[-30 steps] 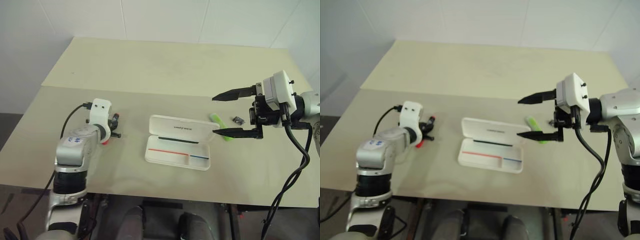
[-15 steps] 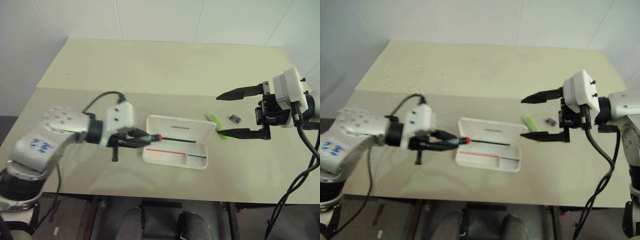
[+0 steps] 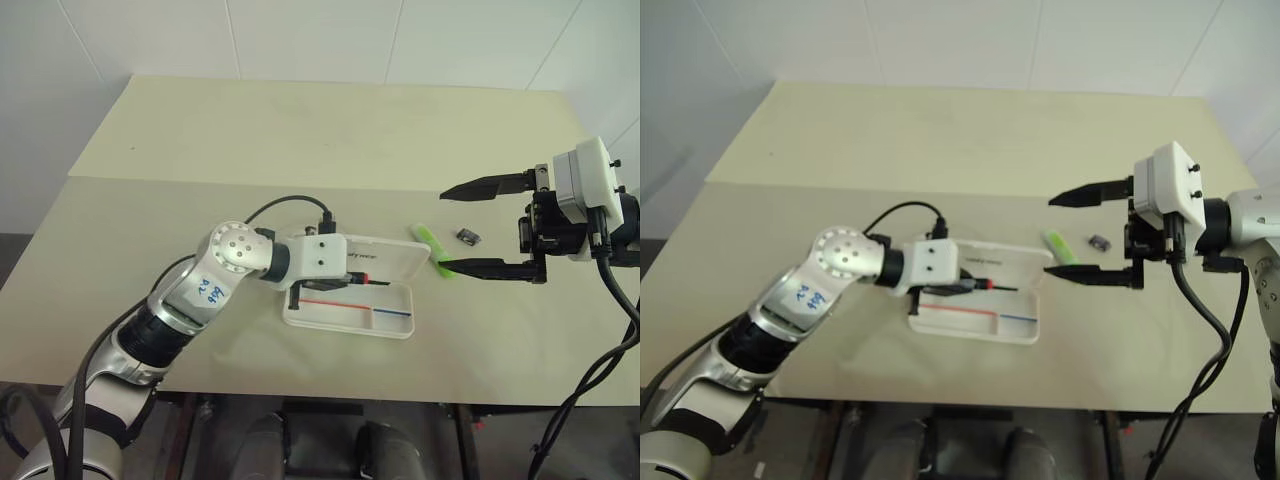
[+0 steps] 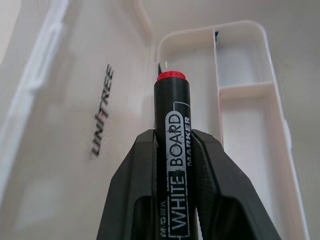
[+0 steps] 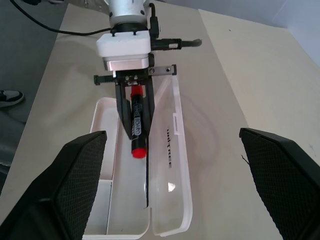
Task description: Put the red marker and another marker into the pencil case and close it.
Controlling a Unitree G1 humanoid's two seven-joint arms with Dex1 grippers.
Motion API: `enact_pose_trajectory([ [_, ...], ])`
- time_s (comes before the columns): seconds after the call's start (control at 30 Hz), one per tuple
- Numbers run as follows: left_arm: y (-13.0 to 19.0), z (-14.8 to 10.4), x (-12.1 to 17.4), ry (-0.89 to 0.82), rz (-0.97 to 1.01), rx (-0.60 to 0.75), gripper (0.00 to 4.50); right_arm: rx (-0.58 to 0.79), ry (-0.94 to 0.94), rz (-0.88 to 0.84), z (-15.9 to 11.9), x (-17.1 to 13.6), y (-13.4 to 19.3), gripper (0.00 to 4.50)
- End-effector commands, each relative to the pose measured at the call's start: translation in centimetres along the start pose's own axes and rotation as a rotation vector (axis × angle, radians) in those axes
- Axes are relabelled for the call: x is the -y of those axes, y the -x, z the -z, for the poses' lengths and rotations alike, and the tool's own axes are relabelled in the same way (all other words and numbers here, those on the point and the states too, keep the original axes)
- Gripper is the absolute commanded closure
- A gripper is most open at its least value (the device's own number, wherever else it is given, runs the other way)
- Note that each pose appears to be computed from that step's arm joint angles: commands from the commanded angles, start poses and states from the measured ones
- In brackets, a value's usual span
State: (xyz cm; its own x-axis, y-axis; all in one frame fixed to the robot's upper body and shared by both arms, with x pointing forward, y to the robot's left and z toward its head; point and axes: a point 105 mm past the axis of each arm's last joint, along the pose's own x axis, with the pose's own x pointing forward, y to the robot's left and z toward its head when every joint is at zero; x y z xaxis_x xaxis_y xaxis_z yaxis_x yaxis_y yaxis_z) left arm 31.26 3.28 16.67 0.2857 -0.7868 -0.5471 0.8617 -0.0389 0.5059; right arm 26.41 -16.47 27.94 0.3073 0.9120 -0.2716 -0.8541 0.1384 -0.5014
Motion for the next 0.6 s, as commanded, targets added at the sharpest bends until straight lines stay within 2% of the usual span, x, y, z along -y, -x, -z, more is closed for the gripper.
enact_pose_trajectory([
  [0.03,-0.3,-1.5,-0.4,-0.04,-0.01,0.02,3.9,0.008,0.056,0.025,-1.4,0.0,0.6,0.0],
  [0.47,-2.7,-1.9,-0.5,0.006,-0.011,0.006,3.9,0.011,0.052,0.034,-1.2,-0.2,0.6,0.0],
  [0.6,-3.0,-2.1,-0.3,0.011,0.006,0.022,2.6,0.008,0.049,0.039,-1.0,-0.3,0.8,0.0],
])
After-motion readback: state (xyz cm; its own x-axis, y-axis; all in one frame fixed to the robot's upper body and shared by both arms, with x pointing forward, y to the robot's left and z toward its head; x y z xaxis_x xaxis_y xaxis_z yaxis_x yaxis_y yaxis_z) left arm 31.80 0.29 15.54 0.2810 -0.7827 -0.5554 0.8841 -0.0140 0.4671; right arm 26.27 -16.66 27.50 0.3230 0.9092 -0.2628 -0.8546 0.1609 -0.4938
